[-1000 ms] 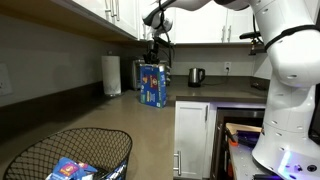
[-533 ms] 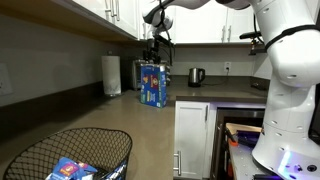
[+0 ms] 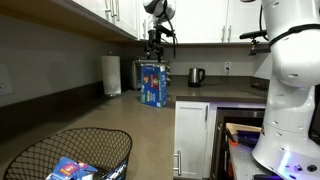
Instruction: Place the blue box upright to the right of the counter
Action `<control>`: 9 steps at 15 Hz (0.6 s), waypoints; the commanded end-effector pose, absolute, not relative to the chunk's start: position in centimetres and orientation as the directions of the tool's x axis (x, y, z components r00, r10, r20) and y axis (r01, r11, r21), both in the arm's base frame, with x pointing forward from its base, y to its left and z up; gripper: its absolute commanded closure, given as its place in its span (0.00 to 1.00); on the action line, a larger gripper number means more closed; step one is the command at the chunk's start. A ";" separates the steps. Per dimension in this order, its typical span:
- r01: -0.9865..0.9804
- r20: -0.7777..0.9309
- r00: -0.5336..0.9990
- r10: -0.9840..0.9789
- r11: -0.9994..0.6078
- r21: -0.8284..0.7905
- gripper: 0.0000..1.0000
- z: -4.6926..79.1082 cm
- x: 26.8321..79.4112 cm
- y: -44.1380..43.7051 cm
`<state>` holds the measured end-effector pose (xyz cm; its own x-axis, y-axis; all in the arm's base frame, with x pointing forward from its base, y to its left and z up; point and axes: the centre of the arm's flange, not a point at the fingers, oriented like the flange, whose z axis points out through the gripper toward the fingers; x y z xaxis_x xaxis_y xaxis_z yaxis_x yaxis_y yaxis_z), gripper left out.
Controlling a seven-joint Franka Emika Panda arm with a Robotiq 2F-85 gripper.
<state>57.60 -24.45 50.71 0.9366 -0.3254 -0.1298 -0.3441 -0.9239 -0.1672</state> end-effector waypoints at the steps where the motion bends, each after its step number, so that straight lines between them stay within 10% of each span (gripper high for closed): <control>1: -0.351 -0.138 0.932 -0.334 -0.929 -0.119 0.00 52.0 54.0 -20.9; 9: -0.335 -0.129 0.937 -0.325 -0.940 -0.060 0.00 53.9 48.2 -14.9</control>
